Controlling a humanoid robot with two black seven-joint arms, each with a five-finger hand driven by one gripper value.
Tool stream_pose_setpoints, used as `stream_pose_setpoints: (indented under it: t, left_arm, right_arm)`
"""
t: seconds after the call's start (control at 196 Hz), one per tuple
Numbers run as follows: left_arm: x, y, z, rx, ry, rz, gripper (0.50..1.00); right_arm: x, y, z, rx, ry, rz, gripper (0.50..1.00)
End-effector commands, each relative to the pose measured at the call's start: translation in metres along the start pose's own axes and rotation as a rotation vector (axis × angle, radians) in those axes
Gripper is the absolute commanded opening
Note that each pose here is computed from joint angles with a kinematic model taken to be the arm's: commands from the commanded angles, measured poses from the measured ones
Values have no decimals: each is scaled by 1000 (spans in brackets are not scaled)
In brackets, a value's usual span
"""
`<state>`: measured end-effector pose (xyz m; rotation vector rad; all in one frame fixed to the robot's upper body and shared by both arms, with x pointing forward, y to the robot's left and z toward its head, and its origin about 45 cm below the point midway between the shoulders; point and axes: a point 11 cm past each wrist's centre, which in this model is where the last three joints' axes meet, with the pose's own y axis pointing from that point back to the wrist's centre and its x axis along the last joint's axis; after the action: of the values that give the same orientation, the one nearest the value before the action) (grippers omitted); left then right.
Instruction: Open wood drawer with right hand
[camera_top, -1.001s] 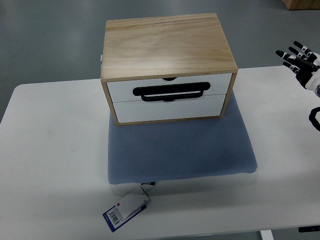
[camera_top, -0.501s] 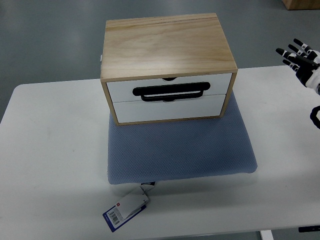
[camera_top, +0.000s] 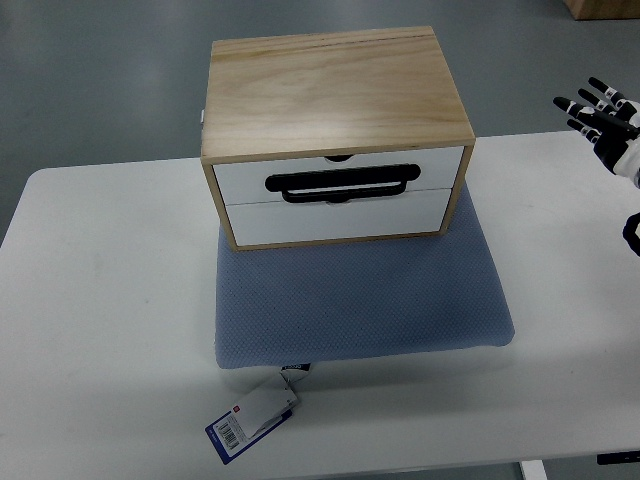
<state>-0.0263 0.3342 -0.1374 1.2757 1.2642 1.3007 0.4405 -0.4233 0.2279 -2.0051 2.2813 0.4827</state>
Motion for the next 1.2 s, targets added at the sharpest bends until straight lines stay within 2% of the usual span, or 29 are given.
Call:
stream_pose_setpoints:
  t: [0.0,0.087,0.245,0.312,0.317,0.347,0.455,0.46,0.49,0.659,1.037,1.114,1.119,1.196]
  left_arm:
    - [0,0,0,0,1,1,1000]
    - [0,0,0,0,1,1,1000]
    - [0,0,0,0,1,1,1000]
    - [0,0,0,0,1,1,1000]
    - [0,0,0,0,0,1,1000]
    - [0,0,0,0,0,1,1000]
    - [0,0,0,0,1,1,1000]
    - [0,0,0,0,0,1,1000]
    - [0,0,0,0,1,-1,1000]
    - [0,0,0,0,0,1,1000]
    - [0,0,0,0,0,1,1000]
    - [0,0,0,0,0,1,1000]
    - [0,0,0,0,1,1,1000]
    - [0,0,0,0,1,1,1000]
  right_arm:
    - [4,0,-5,6,12,7,932]
    - [7,0,-9,11,16,12,932]
    - [25,2,-49,69,27,40,930]
    - [26,2,-50,71,22,43,930]
    - [31,3,-67,95,0,47,930]
    - [34,4,-77,109,-6,47,930]
    - [37,6,-88,120,-5,40,930]
    - [37,8,-100,133,-3,21,928]
    - [36,9,-108,144,-3,5,928]
    - [23,6,-127,172,14,-38,928]
    - [12,6,-130,176,27,-84,928]
    - [4,7,-139,192,30,-112,928]
    - [0,8,-149,211,32,-121,928]
    - [-5,8,-167,242,37,-128,928]
